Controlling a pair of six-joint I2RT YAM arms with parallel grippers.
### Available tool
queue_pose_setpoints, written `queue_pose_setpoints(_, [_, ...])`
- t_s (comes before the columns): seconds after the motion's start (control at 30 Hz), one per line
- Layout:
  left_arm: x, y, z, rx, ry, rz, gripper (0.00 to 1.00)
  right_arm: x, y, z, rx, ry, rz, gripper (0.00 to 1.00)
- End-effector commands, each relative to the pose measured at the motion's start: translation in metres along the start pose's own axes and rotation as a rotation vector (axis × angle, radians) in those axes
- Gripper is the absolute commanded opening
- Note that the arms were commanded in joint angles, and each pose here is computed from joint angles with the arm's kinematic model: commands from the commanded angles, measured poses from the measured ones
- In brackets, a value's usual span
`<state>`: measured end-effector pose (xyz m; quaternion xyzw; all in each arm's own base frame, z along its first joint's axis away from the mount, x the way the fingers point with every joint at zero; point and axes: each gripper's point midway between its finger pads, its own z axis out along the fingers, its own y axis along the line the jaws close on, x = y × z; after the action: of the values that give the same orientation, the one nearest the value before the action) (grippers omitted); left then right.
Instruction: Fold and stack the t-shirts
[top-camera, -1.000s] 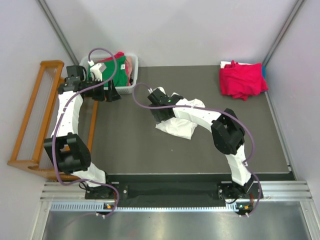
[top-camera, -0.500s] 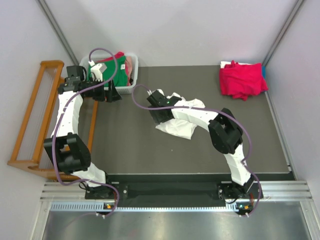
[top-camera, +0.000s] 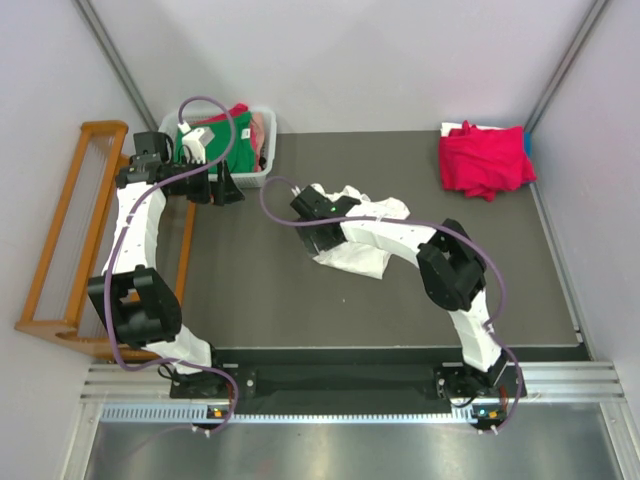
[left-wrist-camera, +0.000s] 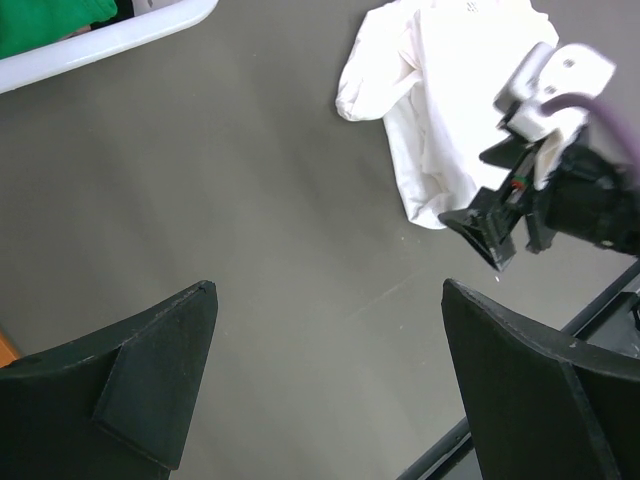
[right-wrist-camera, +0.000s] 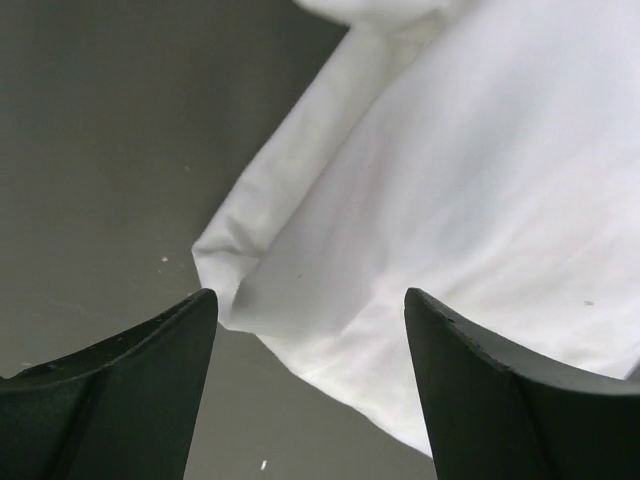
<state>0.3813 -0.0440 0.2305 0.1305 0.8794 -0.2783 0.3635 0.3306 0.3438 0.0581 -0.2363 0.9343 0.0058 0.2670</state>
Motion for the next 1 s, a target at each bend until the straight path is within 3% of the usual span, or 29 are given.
queue_pose_setpoints(0.0, [-0.011, -0.01, -0.003, 0.036, -0.028, 0.028, 0.98, -0.065, -0.015, -0.066, 0.013, -0.181, 0.003, 0.76])
queue_pose_setpoints(0.2, [-0.008, -0.01, 0.0, 0.037, -0.016, 0.028, 0.98, -0.069, -0.036, -0.076, 0.045, -0.195, 0.011, 0.77])
queue_pose_setpoints(0.43, [-0.012, -0.01, -0.004, 0.022, -0.021, 0.042, 0.98, -0.034, -0.057, -0.06, 0.064, -0.14, 0.064, 0.76])
queue_pose_setpoints(0.97, [-0.008, -0.009, 0.0, 0.034, -0.009, 0.031, 0.98, -0.013, -0.047, -0.026, 0.038, -0.07, 0.067, 0.75])
